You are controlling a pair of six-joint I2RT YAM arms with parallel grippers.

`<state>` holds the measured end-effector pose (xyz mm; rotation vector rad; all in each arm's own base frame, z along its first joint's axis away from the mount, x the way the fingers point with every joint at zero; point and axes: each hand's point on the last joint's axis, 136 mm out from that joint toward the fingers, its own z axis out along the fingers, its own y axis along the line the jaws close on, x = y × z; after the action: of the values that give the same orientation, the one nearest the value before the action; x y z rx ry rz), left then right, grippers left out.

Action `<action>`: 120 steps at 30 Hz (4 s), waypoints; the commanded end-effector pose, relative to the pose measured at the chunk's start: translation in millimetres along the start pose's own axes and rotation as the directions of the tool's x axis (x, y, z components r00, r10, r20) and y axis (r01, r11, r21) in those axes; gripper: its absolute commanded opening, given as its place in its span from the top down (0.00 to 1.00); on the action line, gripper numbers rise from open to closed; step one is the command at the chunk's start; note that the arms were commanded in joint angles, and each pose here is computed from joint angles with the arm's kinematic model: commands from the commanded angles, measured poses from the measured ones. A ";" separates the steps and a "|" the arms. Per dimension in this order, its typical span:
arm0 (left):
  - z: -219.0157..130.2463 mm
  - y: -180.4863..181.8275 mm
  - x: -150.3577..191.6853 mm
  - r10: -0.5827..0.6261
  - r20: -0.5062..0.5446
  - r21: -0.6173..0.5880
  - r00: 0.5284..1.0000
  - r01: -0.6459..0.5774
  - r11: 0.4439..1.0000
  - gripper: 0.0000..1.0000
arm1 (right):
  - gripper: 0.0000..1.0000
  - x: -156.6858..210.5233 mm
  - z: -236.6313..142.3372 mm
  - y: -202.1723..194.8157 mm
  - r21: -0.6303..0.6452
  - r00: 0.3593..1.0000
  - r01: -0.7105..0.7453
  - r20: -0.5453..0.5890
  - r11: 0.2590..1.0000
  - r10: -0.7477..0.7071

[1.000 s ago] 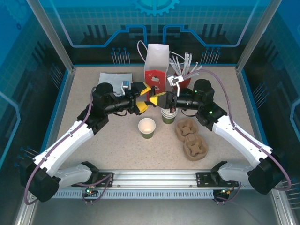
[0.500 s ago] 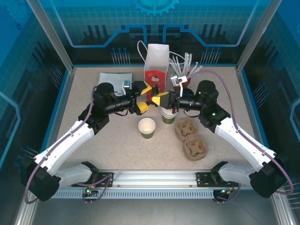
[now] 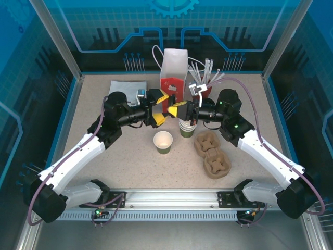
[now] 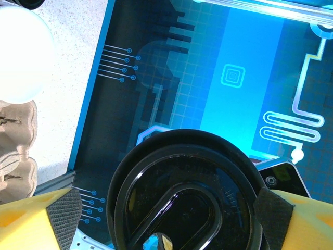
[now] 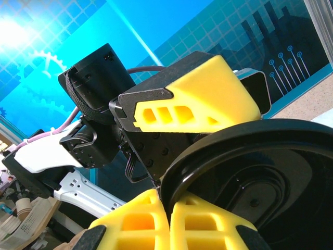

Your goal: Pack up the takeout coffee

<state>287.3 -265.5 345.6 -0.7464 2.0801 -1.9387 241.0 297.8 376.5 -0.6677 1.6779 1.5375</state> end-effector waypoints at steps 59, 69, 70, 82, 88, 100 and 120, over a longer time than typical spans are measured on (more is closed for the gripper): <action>-7.6 7.7 8.2 0.087 0.026 -0.064 0.996 -0.085 0.994 0.21 | 0.84 24.4 12.8 -33.5 0.055 0.996 -0.069 -0.055 0.996 0.072; -10.7 23.6 0.5 0.138 0.060 -0.147 0.989 -0.128 0.981 0.23 | 0.75 33.6 11.9 -43.6 0.103 0.993 -0.075 -0.080 0.992 0.083; -11.1 25.4 -0.5 0.142 0.065 -0.157 0.988 -0.130 0.979 0.23 | 0.73 35.1 11.7 -45.5 0.111 0.993 -0.078 -0.083 0.991 0.088; -20.0 50.7 -11.1 0.198 0.106 -0.284 0.974 -0.162 0.945 0.23 | 0.56 49.9 14.5 -64.4 0.197 0.986 -0.098 -0.114 0.975 0.122; -18.9 53.3 -15.0 0.204 0.116 -0.297 0.972 -0.162 0.941 0.24 | 0.51 56.6 20.4 -60.2 0.169 0.982 -0.107 -0.135 0.980 0.131; -32.9 76.6 -29.3 0.300 0.148 -0.446 0.942 -0.207 0.871 0.25 | 0.41 63.6 -3.1 -62.6 0.263 0.985 -0.077 -0.128 0.962 0.114; -51.3 144.1 -27.8 0.455 -0.051 -0.742 0.889 -0.339 0.579 0.26 | 0.27 85.6 -157.2 -142.3 0.922 0.963 0.142 -0.213 0.359 0.165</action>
<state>254.3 -210.3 203.1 -0.5207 2.6212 -0.8413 276.1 174.8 227.6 -0.2797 2.3344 0.4788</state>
